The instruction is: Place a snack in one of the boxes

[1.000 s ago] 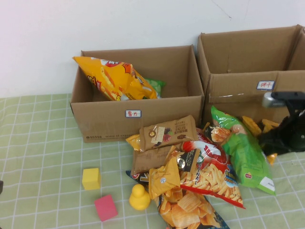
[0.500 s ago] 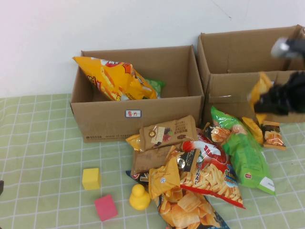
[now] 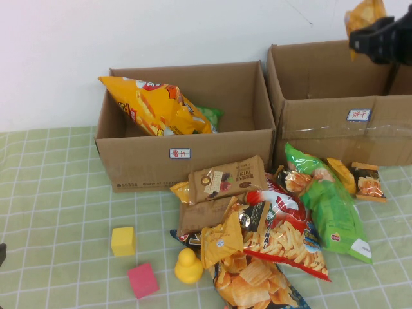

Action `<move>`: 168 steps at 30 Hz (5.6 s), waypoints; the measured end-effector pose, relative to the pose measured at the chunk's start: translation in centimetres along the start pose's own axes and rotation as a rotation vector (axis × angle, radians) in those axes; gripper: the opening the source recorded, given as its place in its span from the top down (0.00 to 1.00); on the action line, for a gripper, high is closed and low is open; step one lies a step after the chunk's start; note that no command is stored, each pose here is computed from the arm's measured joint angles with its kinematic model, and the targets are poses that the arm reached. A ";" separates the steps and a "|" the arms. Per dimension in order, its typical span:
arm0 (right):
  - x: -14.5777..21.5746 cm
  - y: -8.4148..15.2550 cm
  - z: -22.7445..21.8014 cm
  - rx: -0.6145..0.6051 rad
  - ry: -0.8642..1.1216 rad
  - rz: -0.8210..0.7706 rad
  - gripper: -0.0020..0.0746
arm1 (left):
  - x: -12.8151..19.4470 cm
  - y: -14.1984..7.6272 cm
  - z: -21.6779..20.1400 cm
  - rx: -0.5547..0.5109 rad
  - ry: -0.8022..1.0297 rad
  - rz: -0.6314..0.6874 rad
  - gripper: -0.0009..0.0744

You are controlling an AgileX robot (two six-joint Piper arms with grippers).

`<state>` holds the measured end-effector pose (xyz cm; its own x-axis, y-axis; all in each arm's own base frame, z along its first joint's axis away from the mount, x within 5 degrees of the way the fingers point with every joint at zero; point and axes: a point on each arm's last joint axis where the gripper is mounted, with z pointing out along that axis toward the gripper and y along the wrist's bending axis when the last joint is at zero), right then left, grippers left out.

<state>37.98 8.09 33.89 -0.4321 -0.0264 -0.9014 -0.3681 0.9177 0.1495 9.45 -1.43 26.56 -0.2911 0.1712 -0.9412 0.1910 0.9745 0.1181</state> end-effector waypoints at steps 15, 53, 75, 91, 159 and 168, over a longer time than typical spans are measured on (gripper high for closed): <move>1.1 -2.1 10.1 -0.079 0.112 0.075 0.29 | 0.0 0.0 0.0 0.000 0.000 0.000 0.99; 18.4 -4.3 6.5 0.155 0.556 -0.074 0.33 | 0.0 0.0 0.0 0.001 0.000 -0.002 0.99; 18.5 -2.9 10.9 0.133 0.488 -0.148 0.33 | 0.1 0.0 0.0 0.004 0.012 -0.003 0.99; 18.3 -2.7 10.7 0.126 0.490 -0.139 0.72 | 0.1 0.0 0.0 0.005 0.014 -0.003 0.99; -3.9 4.8 -3.3 -0.196 0.281 -0.342 0.95 | 0.1 -0.1 0.0 0.006 0.015 -0.038 0.99; 2.2 3.8 -7.9 -0.035 0.401 -0.330 0.96 | 0.1 -0.1 0.0 0.006 0.015 -0.045 0.99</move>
<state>29.15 8.37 35.62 -0.5674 -0.4677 -0.6778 -0.5620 0.8215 -0.0965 9.40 -1.46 26.43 -0.3135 0.1291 -0.9408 0.1828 0.9804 0.0736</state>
